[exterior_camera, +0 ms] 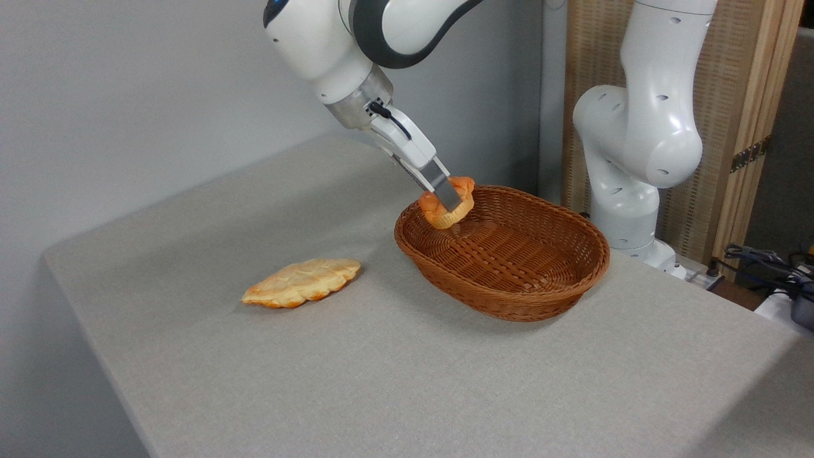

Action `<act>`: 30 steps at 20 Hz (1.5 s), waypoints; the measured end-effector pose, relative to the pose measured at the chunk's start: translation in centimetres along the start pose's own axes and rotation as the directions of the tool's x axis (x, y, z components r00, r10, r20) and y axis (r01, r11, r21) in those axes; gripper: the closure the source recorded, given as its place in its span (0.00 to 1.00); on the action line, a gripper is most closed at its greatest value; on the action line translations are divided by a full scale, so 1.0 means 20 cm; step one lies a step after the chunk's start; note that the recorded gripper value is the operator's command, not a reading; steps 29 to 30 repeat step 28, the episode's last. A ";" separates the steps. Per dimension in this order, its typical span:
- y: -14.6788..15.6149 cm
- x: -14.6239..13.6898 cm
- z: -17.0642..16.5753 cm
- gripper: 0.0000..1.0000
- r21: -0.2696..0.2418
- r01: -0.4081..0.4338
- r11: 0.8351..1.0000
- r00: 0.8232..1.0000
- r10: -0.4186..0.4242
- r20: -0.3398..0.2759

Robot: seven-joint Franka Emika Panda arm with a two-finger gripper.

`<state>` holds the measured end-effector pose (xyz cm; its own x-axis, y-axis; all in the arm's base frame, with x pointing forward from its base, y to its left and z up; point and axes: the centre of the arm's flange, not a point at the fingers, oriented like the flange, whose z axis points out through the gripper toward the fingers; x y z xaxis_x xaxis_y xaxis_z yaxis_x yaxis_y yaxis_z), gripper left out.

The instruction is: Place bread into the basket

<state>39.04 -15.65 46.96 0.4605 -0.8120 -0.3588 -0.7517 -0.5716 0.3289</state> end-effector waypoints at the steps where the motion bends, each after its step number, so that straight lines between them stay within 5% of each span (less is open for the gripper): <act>1: 0.00 0.00 0.02 0.00 -0.002 -0.002 1.000 1.000 0.002 0.005; 8: 0.02 0.05 0.04 0.00 0.021 -0.020 1.000 1.000 0.021 -0.010; 12: 0.03 0.06 -0.17 0.00 0.102 -0.019 0.995 0.992 0.032 -0.122; 19: 0.01 -0.04 -0.70 0.00 0.285 0.063 0.956 0.909 0.063 -0.413; 23: -0.12 -0.24 -0.92 0.00 0.296 0.163 0.941 0.863 0.009 -0.504; 30: -0.34 -0.23 -1.00 0.00 0.268 0.226 0.937 0.848 -0.054 -0.527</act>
